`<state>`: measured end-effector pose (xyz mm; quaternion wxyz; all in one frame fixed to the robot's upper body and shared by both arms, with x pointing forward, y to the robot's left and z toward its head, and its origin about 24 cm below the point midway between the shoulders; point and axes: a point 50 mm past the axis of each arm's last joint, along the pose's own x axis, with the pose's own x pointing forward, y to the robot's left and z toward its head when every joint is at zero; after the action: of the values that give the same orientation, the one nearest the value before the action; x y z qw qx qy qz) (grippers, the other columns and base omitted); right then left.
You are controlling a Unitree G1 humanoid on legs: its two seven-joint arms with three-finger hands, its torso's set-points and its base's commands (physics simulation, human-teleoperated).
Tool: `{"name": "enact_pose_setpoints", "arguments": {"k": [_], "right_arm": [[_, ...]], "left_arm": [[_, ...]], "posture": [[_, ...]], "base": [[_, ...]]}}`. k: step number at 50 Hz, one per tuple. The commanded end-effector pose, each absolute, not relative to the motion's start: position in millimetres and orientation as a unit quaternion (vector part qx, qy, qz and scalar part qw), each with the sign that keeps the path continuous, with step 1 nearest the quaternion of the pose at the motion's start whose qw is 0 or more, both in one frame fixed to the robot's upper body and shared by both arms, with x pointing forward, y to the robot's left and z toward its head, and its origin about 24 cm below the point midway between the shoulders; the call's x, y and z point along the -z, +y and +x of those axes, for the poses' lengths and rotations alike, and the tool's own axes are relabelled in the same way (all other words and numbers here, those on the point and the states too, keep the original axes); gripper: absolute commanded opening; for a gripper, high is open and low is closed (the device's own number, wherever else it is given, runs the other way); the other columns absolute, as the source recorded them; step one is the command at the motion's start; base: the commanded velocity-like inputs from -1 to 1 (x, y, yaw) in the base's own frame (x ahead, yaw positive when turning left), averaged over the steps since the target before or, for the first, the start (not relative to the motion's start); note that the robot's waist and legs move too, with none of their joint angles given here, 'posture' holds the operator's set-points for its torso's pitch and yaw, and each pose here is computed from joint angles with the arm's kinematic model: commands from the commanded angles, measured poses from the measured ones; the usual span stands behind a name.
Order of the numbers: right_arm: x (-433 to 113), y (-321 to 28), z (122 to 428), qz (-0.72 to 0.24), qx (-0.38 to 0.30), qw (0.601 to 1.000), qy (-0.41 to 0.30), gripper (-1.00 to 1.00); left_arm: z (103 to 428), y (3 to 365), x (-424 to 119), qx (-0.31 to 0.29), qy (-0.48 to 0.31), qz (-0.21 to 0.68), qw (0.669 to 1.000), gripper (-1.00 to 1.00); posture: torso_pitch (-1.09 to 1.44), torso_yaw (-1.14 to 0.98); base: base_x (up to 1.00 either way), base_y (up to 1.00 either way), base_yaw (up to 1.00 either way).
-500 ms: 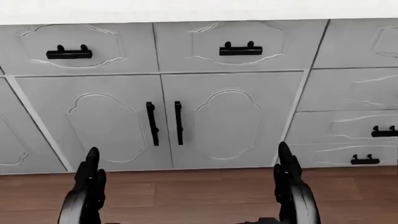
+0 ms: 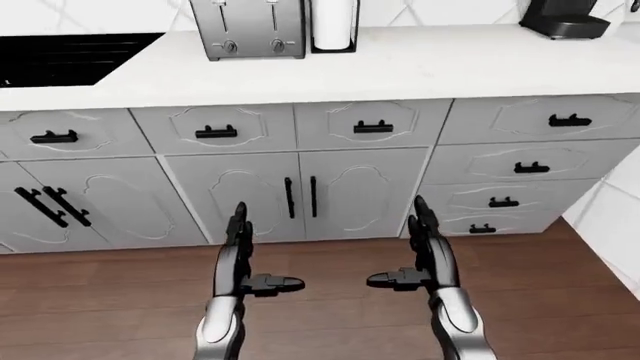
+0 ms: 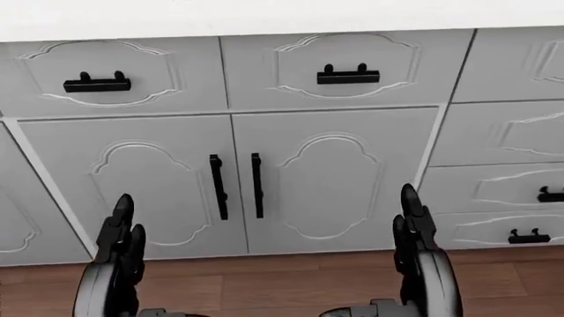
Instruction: Push down the lever of the toaster to turn it on.
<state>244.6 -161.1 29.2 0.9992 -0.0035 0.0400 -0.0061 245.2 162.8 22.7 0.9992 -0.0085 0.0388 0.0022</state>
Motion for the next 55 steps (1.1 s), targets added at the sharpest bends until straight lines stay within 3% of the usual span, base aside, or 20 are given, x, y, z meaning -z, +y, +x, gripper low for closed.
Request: {"name": "enact_pose_setpoints", "arguments": {"k": [1, 55], "right_arm": [[-45.0, -158.5, 248.8, -0.006, 0.0, 1.0, -0.001, 1.0], [-42.8, -158.1, 249.3, -0.012, 0.0, 1.0, 0.002, 1.0]], "left_arm": [[249.3, 164.5, -37.2, -0.005, 0.0, -0.006, 1.0, 1.0], [249.3, 164.8, -38.3, -0.006, 0.001, -0.003, 1.0, 1.0]], "posture": [[0.0, 0.0], [0.0, 0.0]], "base": [[0.0, 0.12, 0.0], [0.0, 0.25, 0.0]]}}
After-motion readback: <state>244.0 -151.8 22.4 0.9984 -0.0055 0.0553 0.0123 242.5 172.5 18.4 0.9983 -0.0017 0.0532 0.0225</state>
